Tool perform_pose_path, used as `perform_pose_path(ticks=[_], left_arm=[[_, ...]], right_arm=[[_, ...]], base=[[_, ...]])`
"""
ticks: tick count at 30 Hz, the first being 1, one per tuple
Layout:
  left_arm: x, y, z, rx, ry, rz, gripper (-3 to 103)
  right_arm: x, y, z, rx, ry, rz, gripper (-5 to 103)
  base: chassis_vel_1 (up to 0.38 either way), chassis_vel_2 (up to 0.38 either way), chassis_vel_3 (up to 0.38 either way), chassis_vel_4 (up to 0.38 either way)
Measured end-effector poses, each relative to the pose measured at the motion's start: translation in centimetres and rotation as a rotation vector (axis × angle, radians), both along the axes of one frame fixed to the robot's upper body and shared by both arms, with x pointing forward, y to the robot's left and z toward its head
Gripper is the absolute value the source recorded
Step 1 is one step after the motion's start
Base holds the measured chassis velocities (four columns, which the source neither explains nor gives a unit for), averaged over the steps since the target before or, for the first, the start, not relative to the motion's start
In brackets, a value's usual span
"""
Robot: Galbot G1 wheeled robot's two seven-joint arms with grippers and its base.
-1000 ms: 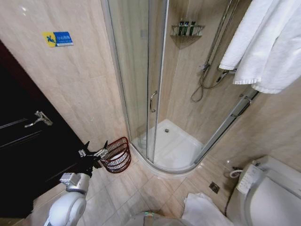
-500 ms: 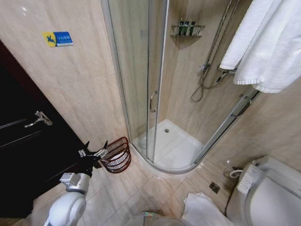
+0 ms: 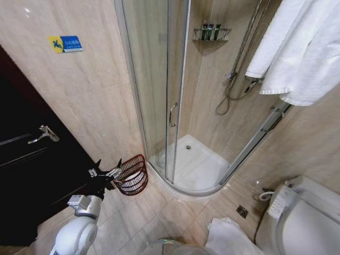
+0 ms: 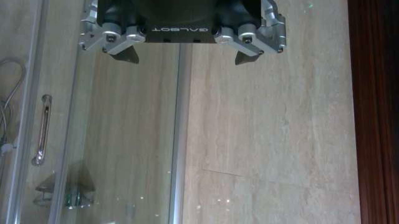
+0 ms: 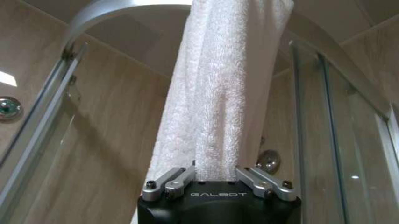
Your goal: Discard the used towel into the hamper.
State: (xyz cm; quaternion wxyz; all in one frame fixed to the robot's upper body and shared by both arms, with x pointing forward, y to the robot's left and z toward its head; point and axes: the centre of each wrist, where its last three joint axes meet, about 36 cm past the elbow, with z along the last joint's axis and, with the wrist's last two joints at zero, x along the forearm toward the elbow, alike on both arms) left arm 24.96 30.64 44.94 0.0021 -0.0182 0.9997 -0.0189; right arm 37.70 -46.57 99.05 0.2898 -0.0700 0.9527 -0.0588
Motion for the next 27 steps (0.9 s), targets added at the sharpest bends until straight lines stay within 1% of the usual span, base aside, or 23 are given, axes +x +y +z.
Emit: perform_pose_path(ticks=[6,8,9,12,13,15,16,20,21,22,24,25,27], left_arm=[[0.0,0.0,0.0,0.0,0.0,0.0,100],[0.0,0.0,0.0,0.0,0.0,0.0,100],[0.0,0.0,0.0,0.0,0.0,0.0,100],[0.0,0.0,0.0,0.0,0.0,0.0,100],[0.0,0.0,0.0,0.0,0.0,0.0,100],[0.0,0.0,0.0,0.0,0.0,0.0,100],[0.0,0.0,0.0,0.0,0.0,0.0,100],[0.0,0.0,0.0,0.0,0.0,0.0,100],[0.0,0.0,0.0,0.0,0.0,0.0,100],[0.0,0.0,0.0,0.0,0.0,0.0,100],[0.0,0.0,0.0,0.0,0.0,0.0,100],[0.0,0.0,0.0,0.0,0.0,0.0,100],[0.0,0.0,0.0,0.0,0.0,0.001,100]], right_arm=[[-0.6,1.2,-2.5,0.013,0.026,0.039,10],[-1.3,2.7,-4.9,0.024,0.044,0.082,10],[-1.3,2.7,-4.9,0.024,0.044,0.082,10],[-2.0,4.1,-7.1,0.029,0.05,0.113,10],[-2.0,4.1,-7.1,0.029,0.05,0.113,10],[-2.4,4.6,-8.8,0.042,0.055,0.125,10],[-2.4,4.6,-8.8,0.042,0.055,0.125,10],[-3.0,5.4,-12.9,0.064,0.056,0.129,10],[-3.0,5.4,-12.9,0.064,0.056,0.129,10],[-3.0,5.6,-13.9,0.067,0.064,0.13,10],[-3.2,6.4,-16.5,0.059,0.085,0.124,10],[-3.2,6.4,-16.5,0.059,0.085,0.124,10],[-3.4,6.9,-18.9,0.039,0.097,0.103,10]], base=[[0.0,0.0,0.0,0.0],[0.0,0.0,0.0,0.0],[0.0,0.0,0.0,0.0],[0.0,0.0,0.0,0.0],[0.0,0.0,0.0,0.0],[0.0,0.0,0.0,0.0],[0.0,0.0,0.0,0.0],[0.0,0.0,0.0,0.0],[0.0,0.0,0.0,0.0],[0.0,0.0,0.0,0.0],[0.0,0.0,0.0,0.0],[0.0,0.0,0.0,0.0],[0.0,0.0,0.0,0.0]])
